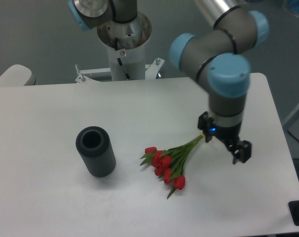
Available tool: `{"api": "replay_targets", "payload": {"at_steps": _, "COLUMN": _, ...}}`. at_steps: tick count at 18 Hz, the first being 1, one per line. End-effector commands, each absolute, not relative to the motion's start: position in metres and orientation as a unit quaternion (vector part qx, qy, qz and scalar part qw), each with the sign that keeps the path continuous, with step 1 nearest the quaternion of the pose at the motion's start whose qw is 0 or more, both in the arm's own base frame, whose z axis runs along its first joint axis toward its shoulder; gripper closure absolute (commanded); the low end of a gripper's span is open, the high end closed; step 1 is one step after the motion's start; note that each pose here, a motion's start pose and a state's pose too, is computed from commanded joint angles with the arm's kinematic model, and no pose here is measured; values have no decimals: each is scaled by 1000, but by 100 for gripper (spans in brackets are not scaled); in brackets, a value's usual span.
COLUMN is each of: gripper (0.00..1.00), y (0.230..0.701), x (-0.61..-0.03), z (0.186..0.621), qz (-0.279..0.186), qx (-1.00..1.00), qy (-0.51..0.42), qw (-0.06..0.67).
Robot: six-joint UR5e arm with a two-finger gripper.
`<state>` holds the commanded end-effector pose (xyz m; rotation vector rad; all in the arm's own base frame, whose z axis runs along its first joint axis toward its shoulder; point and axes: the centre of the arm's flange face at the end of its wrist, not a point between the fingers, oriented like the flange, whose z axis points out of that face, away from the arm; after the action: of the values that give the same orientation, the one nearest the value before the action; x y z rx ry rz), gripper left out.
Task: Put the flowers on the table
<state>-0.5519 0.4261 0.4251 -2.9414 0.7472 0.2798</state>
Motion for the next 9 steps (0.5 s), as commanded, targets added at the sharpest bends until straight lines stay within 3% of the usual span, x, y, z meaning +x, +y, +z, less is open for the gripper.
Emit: {"api": "replay_targets", "payload": {"at_steps": 9, "gripper": 0, "y": 373, "x": -593, "z": 430, "qz": 88, "qx": -942, "qy": 322, "qw": 45}}
